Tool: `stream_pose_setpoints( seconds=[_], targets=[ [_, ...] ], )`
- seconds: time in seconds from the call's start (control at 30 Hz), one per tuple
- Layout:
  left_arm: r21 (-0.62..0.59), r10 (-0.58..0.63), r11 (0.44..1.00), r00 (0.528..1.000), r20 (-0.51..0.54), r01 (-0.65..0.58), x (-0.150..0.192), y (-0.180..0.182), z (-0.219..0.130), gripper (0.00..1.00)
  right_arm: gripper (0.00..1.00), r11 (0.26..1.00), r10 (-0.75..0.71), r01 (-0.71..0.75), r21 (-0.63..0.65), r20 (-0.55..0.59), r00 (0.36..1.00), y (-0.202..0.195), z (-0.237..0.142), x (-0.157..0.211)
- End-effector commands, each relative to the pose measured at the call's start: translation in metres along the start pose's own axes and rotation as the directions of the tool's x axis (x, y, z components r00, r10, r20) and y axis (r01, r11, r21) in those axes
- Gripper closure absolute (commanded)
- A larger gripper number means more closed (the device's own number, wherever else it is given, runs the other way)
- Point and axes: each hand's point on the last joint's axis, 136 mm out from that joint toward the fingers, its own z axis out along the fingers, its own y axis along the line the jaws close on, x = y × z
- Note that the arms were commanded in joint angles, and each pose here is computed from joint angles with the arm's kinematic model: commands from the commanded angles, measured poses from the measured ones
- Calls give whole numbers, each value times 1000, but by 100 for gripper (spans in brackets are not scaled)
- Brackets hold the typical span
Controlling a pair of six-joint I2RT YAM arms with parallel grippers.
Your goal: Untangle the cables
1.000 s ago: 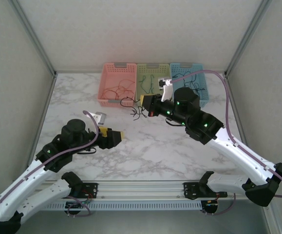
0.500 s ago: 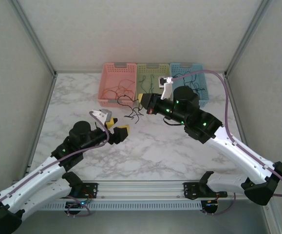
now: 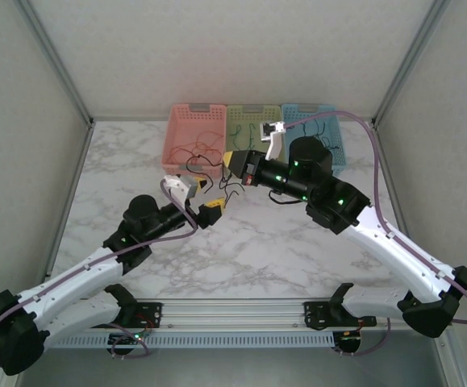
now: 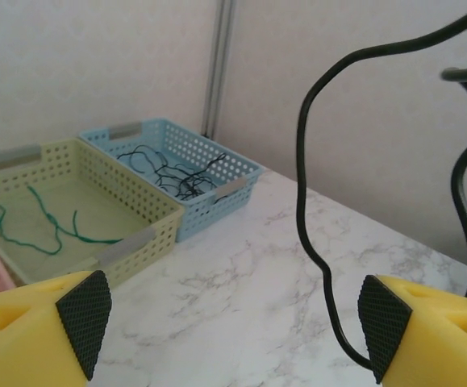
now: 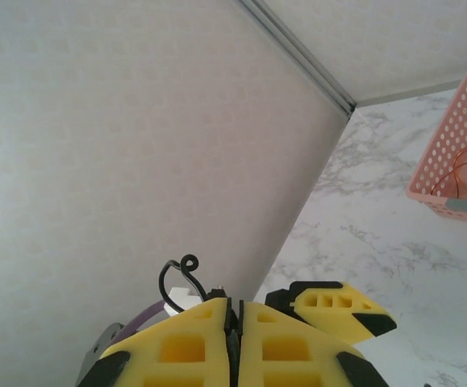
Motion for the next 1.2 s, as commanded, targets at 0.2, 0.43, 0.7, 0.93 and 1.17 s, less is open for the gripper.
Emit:
stream_pose_setpoints(
  seconds=[0.2, 0.43, 0.7, 0.93, 1.17],
  targets=[
    [154, 69, 986, 997, -25, -65, 2, -45, -14, 18, 100, 999, -36, 36, 4, 69, 997, 12, -11, -23],
    [125, 71, 990, 997, -23, -68, 6, -43, -16, 14, 100, 1000, -29, 28, 4, 61, 998, 11, -10, -21],
    [0, 97, 995, 995, 3, -97, -5, -21, -2, 16, 100, 1000, -11, 11, -13, 46, 999, 13, -8, -18],
    [-17, 102, 995, 995, 6, -102, -5, -16, 12, 25, 100, 1000, 0, 1, -18, 24, 1000, 11, -4, -13],
    [-102, 119, 988, 993, 11, -117, -4, -1, 10, 18, 100, 1000, 0, 0, -26, 18, 1000, 12, -5, -11]
  ],
)
